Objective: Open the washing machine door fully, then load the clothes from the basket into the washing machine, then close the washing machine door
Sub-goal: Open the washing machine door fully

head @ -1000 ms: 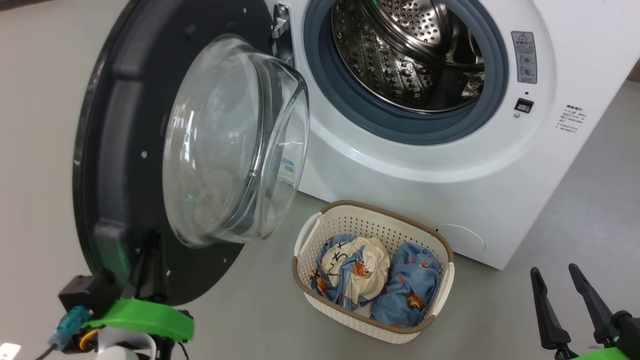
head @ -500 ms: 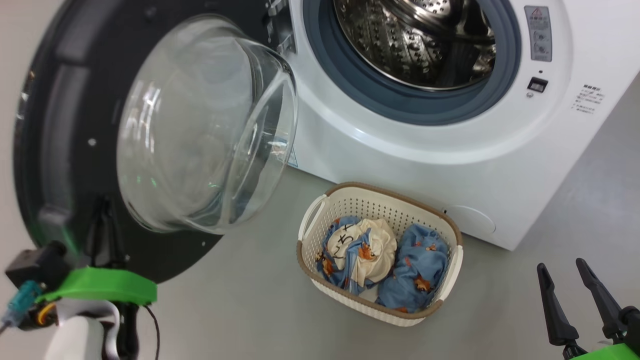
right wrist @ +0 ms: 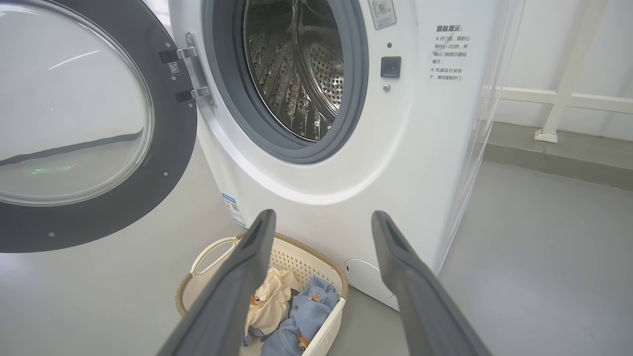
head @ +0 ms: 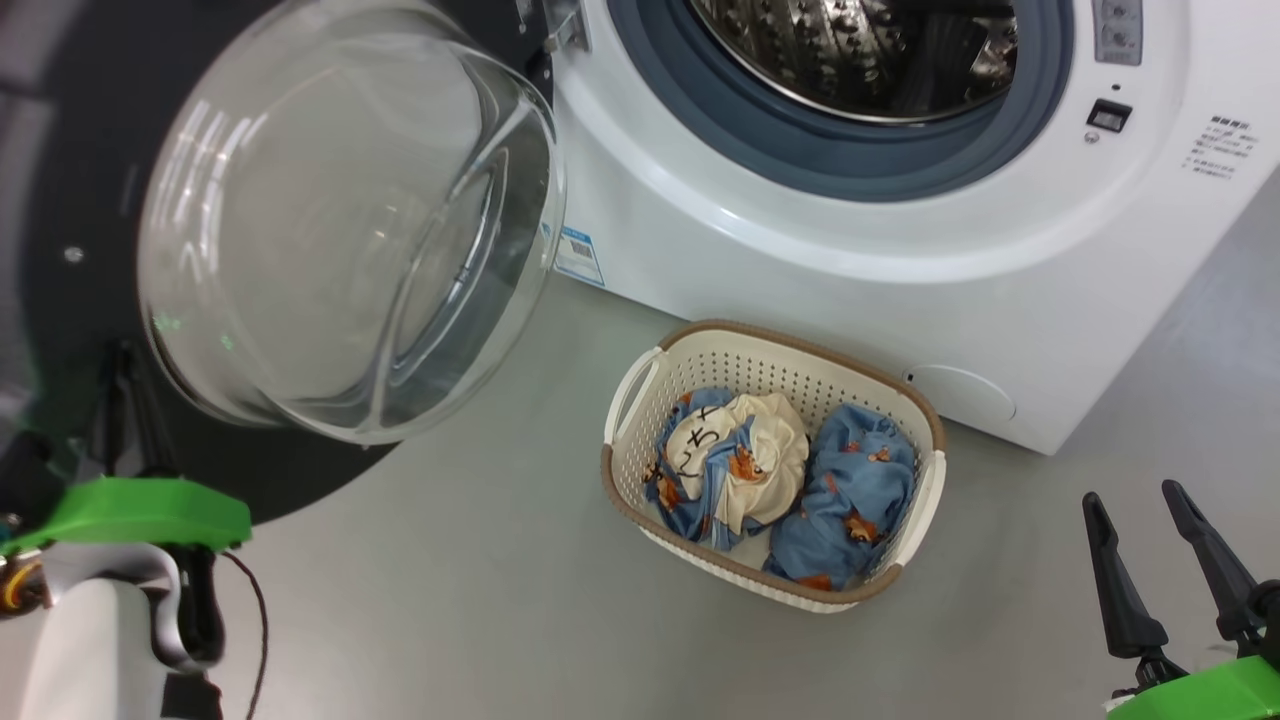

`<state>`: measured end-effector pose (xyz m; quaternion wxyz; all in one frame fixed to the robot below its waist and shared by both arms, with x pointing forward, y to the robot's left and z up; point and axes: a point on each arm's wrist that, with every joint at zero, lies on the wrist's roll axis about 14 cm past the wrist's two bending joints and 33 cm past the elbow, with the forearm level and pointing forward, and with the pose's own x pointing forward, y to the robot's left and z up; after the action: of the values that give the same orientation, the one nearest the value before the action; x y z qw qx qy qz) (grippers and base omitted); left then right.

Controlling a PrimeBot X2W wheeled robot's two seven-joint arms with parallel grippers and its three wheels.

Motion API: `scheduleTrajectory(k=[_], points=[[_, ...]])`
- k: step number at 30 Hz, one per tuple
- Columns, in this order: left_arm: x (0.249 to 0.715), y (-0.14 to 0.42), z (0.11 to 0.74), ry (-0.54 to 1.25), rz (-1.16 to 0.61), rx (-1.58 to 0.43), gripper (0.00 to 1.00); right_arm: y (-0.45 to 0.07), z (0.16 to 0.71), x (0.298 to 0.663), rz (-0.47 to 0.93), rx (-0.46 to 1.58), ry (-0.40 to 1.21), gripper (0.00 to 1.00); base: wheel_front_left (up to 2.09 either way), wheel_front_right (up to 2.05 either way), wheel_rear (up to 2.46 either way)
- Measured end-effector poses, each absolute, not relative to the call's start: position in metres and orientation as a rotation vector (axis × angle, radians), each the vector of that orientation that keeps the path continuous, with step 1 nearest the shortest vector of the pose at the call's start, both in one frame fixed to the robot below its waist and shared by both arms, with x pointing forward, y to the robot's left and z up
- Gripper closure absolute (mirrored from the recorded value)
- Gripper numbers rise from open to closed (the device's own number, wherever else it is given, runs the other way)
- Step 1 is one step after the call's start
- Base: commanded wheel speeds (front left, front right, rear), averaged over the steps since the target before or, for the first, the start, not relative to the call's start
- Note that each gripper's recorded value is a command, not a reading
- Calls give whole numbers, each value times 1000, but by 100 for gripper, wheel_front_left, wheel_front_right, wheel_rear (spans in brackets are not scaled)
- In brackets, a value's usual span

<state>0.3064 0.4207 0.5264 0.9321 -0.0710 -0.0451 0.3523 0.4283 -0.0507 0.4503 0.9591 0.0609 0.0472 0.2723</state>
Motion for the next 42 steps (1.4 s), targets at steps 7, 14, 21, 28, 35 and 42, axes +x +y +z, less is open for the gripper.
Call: scheduleTrajectory(k=[7,14,21,28,35,42], points=[[310,437,524,-65,770,-112,100,-48,442,438,569,118,104,0,0,0,0],[310,451,516,-29,826,-98,100,-45,434,444,581,122,119,0,0,0,0],[308,463,512,-5,866,-87,100,-45,433,451,584,117,111,0,0,0,0],[308,475,509,22,897,-60,100,-49,423,453,582,114,133,0,0,0,0],[309,488,509,42,927,-22,100,-49,420,464,586,112,121,0,0,0,0],[312,495,510,38,943,-21,100,-52,412,466,586,103,133,0,0,0,0]])
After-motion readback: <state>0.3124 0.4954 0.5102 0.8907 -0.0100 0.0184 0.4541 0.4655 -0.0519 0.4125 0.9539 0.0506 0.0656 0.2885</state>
